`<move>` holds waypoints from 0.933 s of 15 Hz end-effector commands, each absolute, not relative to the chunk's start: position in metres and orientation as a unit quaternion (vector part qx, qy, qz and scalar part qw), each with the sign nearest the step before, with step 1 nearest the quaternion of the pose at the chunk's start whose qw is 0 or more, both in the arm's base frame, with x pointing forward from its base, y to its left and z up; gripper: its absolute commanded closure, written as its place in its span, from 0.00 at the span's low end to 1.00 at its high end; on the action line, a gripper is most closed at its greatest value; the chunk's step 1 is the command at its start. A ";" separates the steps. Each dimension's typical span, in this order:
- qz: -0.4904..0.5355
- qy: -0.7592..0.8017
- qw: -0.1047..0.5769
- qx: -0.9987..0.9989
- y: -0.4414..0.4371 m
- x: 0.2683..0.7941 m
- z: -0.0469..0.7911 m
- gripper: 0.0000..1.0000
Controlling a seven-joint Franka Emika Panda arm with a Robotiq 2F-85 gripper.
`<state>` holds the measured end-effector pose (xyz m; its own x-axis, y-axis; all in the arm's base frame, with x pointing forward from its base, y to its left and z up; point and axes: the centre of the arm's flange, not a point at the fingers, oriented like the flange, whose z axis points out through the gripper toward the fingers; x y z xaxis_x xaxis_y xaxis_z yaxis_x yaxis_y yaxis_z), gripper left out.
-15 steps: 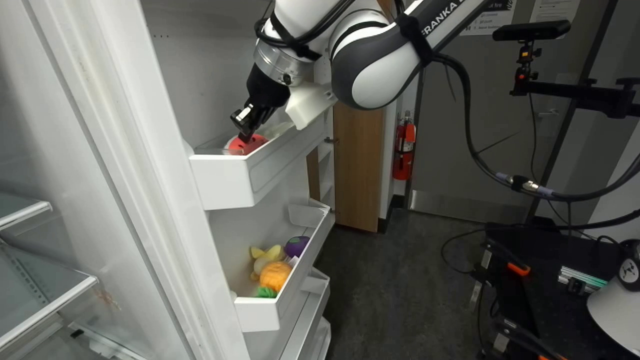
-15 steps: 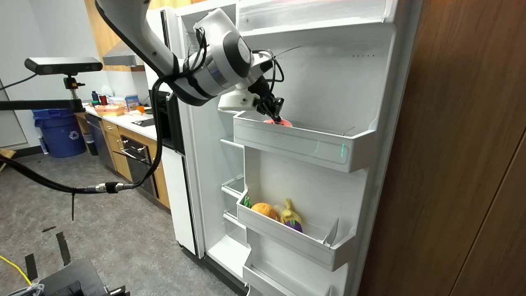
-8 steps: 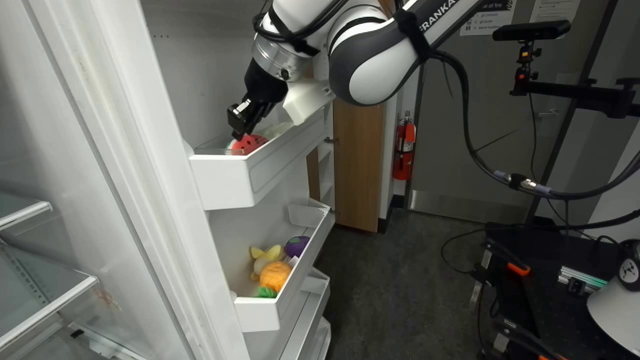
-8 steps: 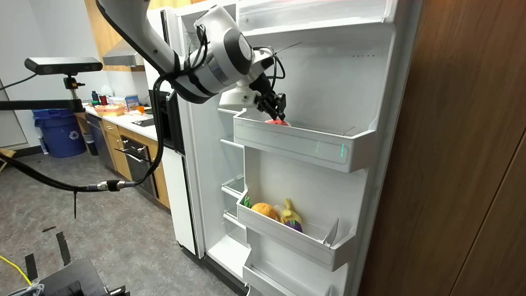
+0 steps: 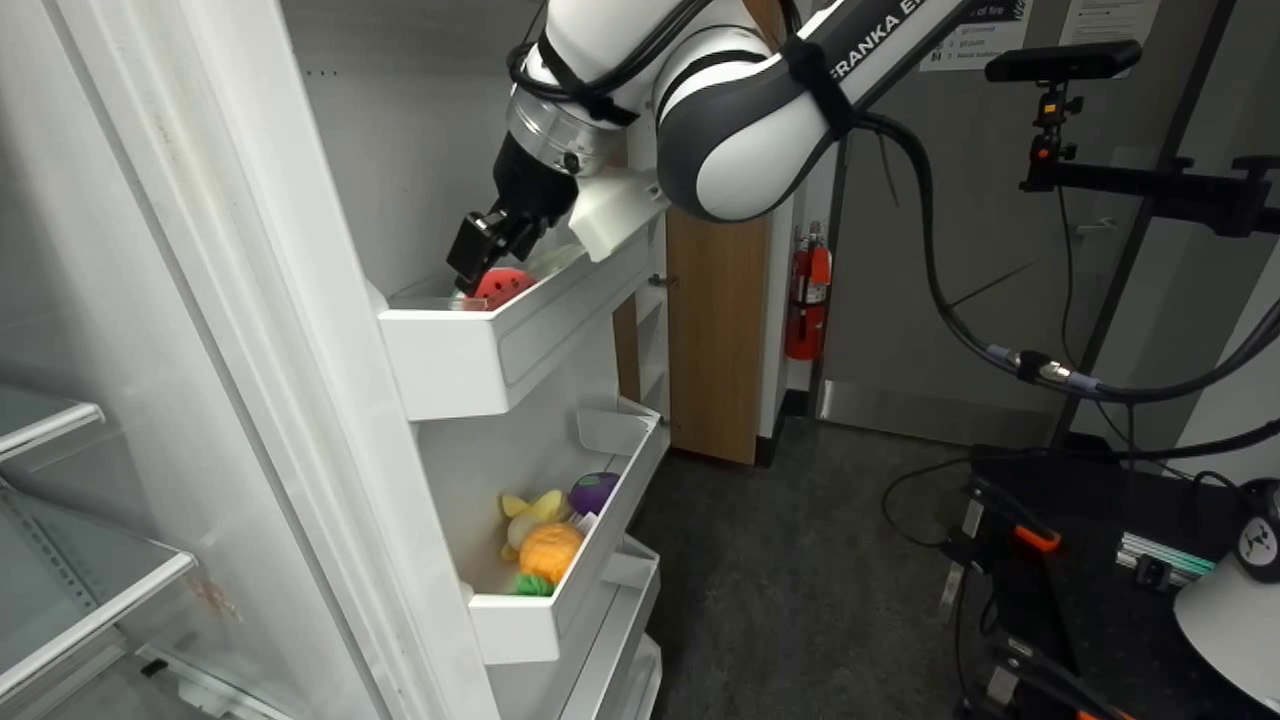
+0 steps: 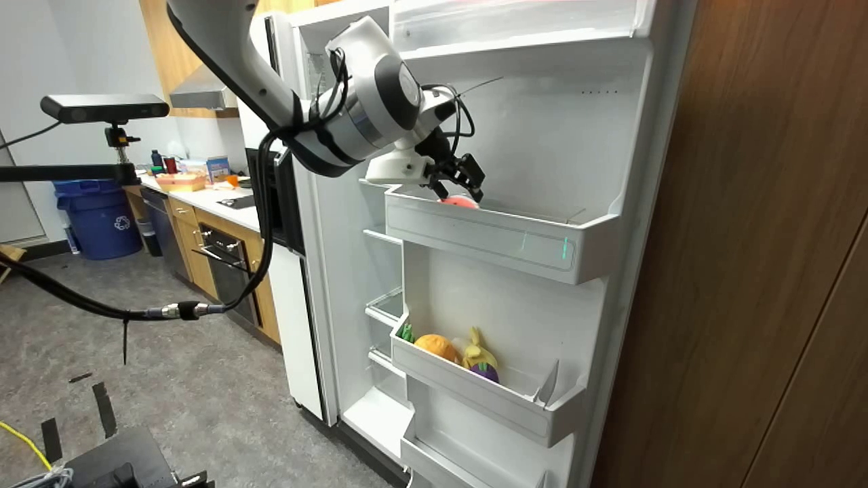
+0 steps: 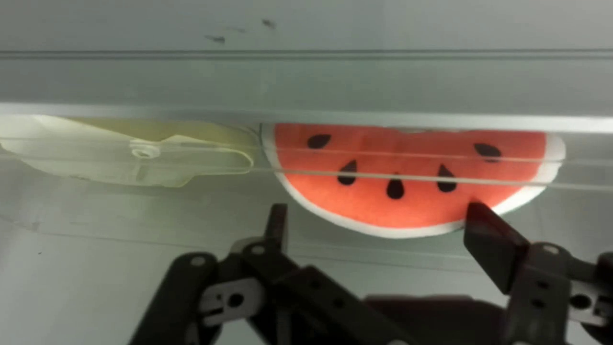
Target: Move the watermelon plush toy from the top compartment to the bottom compartment.
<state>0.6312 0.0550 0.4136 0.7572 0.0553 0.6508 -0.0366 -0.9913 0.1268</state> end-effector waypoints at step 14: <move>0.354 0.000 0.073 0.932 0.063 0.652 0.411 0.96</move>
